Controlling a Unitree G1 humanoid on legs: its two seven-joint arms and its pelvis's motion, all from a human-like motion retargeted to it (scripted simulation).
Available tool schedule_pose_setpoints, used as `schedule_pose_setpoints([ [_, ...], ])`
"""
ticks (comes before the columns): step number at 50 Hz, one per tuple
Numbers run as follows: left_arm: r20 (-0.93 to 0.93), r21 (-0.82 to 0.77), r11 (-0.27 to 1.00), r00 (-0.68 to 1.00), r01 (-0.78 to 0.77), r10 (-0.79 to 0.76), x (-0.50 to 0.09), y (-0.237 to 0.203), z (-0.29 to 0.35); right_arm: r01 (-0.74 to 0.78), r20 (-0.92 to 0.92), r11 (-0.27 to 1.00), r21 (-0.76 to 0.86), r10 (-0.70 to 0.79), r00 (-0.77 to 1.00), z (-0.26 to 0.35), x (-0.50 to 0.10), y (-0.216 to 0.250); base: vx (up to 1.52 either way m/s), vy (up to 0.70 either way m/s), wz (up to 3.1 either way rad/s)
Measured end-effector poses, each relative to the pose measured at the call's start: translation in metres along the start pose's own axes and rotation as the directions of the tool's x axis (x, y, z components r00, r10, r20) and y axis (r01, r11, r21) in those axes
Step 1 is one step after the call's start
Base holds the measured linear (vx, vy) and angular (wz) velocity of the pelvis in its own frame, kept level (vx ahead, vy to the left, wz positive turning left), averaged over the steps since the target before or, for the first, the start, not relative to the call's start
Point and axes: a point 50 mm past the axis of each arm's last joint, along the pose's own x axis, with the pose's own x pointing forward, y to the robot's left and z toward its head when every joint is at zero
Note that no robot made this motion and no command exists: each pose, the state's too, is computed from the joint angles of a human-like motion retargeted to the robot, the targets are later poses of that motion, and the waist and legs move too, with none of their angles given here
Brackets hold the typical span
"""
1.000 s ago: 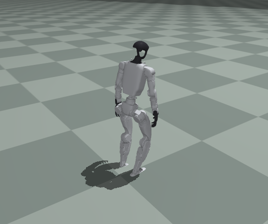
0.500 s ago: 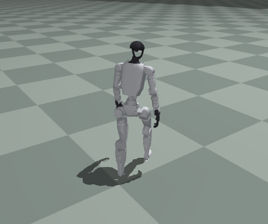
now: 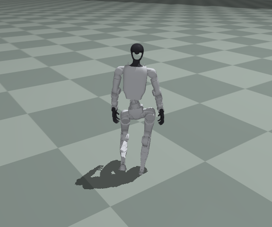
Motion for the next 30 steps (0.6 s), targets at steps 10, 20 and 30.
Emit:
schedule_pose_setpoints([
  [10,-0.036,0.001,1.000,0.999,-0.018,0.018,-0.002,0.005,-0.010,-0.052,0.117,0.993,-0.110,0.065,0.991,0.042,0.004,0.014,0.58,-0.02,0.26],
  [20,-0.093,-0.022,0.999,0.995,-0.038,0.036,-0.004,0.011,-0.023,-0.123,0.050,0.987,-0.103,0.128,0.990,0.016,0.000,0.041,0.65,0.09,0.16],
  [30,-0.006,0.001,0.997,0.997,-0.074,0.074,0.001,0.025,0.013,-0.133,0.041,0.991,-0.030,0.135,0.990,0.017,0.000,0.041,0.69,0.08,0.52],
])
